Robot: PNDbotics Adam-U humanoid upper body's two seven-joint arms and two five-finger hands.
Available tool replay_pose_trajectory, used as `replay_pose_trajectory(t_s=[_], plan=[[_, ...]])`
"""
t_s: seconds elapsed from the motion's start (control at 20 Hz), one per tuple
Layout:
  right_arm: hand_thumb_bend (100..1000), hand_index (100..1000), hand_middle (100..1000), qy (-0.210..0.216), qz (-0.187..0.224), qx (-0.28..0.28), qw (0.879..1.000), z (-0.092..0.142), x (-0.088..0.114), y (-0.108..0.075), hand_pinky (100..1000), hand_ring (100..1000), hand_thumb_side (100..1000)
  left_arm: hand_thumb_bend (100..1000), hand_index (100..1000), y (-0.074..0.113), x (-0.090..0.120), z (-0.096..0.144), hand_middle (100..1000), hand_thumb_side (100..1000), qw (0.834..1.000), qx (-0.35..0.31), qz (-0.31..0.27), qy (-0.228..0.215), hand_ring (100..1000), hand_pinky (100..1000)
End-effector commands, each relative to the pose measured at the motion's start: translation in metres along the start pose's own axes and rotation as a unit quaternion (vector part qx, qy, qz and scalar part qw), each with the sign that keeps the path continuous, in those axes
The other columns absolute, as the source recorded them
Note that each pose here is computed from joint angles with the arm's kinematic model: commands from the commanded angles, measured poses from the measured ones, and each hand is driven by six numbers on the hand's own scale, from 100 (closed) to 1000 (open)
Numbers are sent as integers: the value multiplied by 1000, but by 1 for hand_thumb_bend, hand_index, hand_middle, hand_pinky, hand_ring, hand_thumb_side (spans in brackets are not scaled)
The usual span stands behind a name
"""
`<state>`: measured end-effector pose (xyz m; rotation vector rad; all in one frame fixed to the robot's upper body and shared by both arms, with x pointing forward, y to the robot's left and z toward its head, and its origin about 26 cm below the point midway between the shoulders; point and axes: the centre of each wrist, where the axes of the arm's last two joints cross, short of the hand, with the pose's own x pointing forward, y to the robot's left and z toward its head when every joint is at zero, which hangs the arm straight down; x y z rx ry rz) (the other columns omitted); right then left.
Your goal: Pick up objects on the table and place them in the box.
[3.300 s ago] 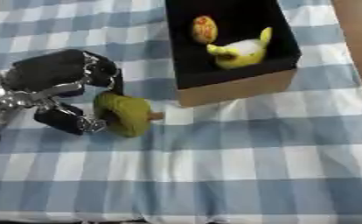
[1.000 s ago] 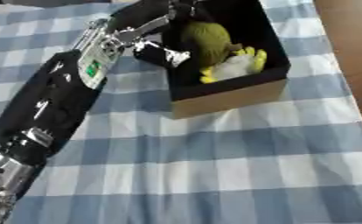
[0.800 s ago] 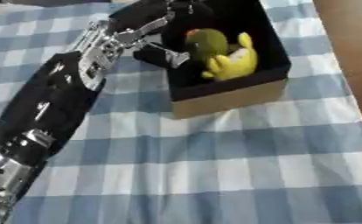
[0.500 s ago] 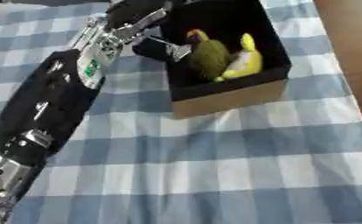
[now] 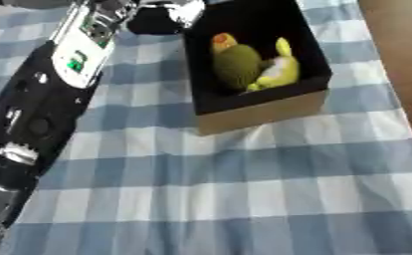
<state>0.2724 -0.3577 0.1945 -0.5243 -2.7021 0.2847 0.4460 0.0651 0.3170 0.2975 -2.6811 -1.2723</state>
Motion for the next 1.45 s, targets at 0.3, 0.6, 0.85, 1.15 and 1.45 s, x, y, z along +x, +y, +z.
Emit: replay_pose_trajectory(t_s=[0.3, 0.6, 0.85, 1.15, 1.45], plan=[[100, 984, 426, -19, 10, -4, 1000, -4, 3, -5, 953, 1000, 470, 100, 893, 87, 35, 43, 739, 589, 986, 129, 104, -22, 815, 738], [100, 982, 429, -26, 14, -16, 999, 0, 2, -5, 951, 1000, 470, 100, 899, 112, 53, 93, 731, 634, 960, 202, 192, -5, 809, 743], [100, 981, 428, -31, 17, -24, 999, 3, 2, -3, 950, 1000, 470, 100, 899, 119, 70, 124, 722, 645, 935, 259, 242, -9, 804, 746], [100, 974, 438, -44, 19, -38, 998, 7, 1, -3, 948, 1000, 470, 100, 898, 115, 89, 142, 717, 647, 913, 282, 289, -53, 804, 761], [100, 969, 448, -57, 17, -49, 997, 9, 1, -1, 946, 1000, 470, 100, 897, 109, 90, 150, 720, 647, 904, 274, 317, -88, 806, 767]])
